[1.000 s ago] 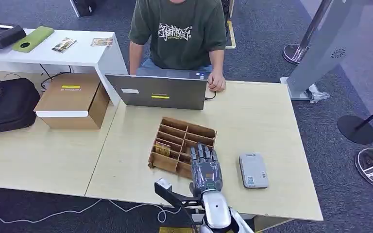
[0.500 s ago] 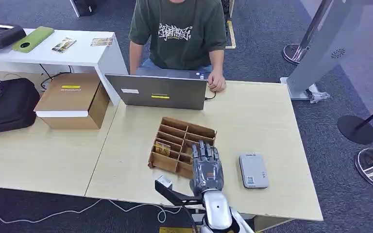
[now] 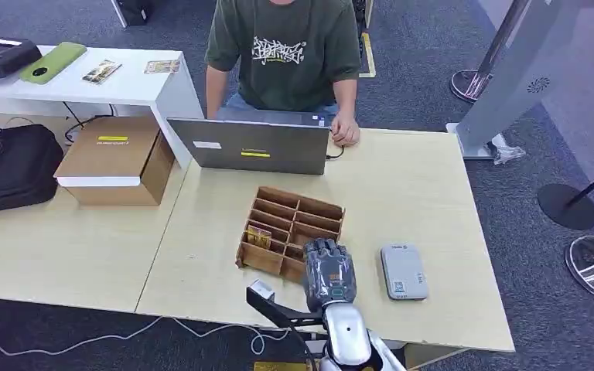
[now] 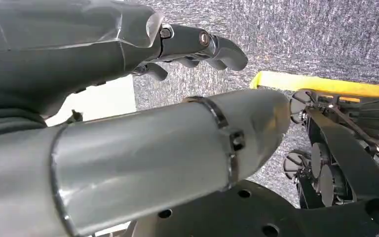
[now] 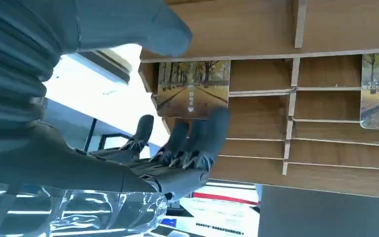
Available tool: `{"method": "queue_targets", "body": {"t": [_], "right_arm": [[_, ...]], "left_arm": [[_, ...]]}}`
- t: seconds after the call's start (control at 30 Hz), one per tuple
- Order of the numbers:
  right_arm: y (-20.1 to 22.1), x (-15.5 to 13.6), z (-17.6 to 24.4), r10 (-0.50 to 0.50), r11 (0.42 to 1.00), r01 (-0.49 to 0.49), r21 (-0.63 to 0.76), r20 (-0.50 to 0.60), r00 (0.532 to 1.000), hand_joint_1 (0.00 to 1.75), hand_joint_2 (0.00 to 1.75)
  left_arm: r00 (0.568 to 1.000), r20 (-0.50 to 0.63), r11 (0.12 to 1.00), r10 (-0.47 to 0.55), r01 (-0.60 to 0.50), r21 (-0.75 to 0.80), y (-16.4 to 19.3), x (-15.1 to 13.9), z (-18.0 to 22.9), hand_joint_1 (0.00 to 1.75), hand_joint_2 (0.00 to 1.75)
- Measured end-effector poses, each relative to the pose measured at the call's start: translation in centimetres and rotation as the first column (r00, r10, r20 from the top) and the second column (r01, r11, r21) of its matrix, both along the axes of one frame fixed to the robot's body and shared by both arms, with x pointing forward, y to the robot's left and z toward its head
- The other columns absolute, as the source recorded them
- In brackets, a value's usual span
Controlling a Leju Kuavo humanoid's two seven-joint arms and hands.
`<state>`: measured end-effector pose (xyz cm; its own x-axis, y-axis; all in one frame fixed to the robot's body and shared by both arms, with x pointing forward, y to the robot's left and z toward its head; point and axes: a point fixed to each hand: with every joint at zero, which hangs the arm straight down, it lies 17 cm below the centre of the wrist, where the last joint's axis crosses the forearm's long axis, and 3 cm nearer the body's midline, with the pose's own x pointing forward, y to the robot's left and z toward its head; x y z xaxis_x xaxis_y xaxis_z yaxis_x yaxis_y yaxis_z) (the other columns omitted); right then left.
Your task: Pass the card to the sensor for recognition and then transmit it.
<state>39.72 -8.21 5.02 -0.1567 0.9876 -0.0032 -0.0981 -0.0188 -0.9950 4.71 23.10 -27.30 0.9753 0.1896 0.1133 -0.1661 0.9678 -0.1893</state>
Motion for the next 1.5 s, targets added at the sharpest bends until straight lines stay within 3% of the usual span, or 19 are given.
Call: {"method": "queue_targets", "body": {"t": [1.37, 1.4, 1.43, 1.47, 1.5], "right_arm": [[-0.60, 0.14, -0.68, -0.009, 1.000, 0.009, -0.005, -0.015, 1.000, 0.03, 1.75], [-0.60, 0.14, -0.68, -0.009, 1.000, 0.009, -0.005, -0.015, 1.000, 0.12, 1.75], [-0.60, 0.14, -0.68, -0.009, 1.000, 0.009, -0.005, -0.015, 1.000, 0.31, 1.75], [-0.60, 0.14, -0.68, -0.009, 1.000, 0.009, -0.005, -0.015, 1.000, 0.31, 1.75], [-0.60, 0.14, -0.68, -0.009, 1.000, 0.009, -0.005, -0.015, 1.000, 1.27, 1.75]], "left_arm": [[1.000, -0.001, 1.000, 0.000, 0.000, 0.002, 0.06, 0.00, -0.01, 0.00, 0.00], [1.000, -0.001, 1.000, 0.000, 0.000, 0.002, 0.06, 0.00, -0.01, 0.00, 0.00], [1.000, 0.000, 1.000, 0.000, 0.000, 0.002, 0.06, 0.01, -0.01, 0.00, 0.00], [1.000, 0.000, 1.000, 0.000, 0.000, 0.002, 0.06, 0.01, -0.01, 0.00, 0.00], [1.000, 0.000, 1.000, 0.000, 0.000, 0.002, 0.06, 0.01, -0.01, 0.00, 0.00]]}}
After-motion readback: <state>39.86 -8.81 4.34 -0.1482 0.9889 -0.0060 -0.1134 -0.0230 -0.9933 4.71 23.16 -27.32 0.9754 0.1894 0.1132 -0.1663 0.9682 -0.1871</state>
